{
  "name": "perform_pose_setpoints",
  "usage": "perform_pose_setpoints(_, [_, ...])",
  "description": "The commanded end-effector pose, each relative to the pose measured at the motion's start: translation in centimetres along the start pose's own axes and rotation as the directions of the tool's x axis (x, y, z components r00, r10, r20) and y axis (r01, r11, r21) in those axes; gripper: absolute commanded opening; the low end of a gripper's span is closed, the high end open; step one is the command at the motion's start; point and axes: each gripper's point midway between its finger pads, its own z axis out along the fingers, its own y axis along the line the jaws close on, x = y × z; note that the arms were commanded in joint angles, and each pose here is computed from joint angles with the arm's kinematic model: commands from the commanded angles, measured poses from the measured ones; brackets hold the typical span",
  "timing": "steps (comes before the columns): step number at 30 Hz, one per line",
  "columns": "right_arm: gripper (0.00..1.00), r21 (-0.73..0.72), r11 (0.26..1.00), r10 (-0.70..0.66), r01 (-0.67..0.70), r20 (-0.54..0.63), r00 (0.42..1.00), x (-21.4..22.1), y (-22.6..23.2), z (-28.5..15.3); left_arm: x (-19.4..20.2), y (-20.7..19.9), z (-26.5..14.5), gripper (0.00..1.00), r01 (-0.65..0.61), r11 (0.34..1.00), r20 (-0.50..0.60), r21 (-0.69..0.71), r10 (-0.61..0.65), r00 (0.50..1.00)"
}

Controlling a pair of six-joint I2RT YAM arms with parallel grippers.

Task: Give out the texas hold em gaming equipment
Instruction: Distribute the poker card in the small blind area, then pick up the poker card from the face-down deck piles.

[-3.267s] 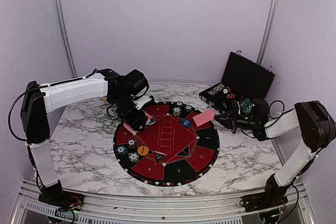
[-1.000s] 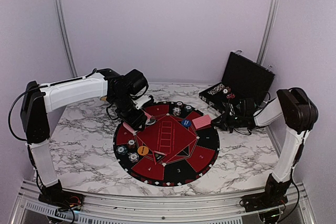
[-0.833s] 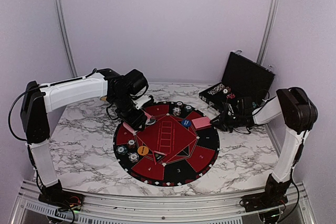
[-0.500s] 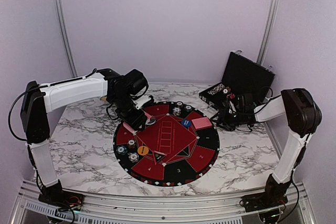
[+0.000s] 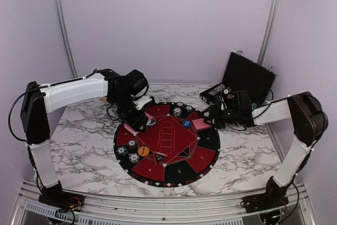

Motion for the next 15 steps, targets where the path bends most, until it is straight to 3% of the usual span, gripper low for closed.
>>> perform_pose_setpoints(1, [0.61, -0.189, 0.982, -0.025, 0.025, -0.002, 1.000, 0.0, 6.3, 0.3, -0.6, -0.7, -1.1, 0.32, -0.010, 1.000, 0.029, 0.016, 0.010, 1.000])
perform_pose_setpoints(15, [0.50, -0.367, 0.929, -0.014, -0.041, -0.145, 0.989, 4.4, 13.2, 5.4, -1.2, -2.1, -0.7, 0.32, -0.036, 0.999, 0.029, 0.031, 0.035, 0.999])
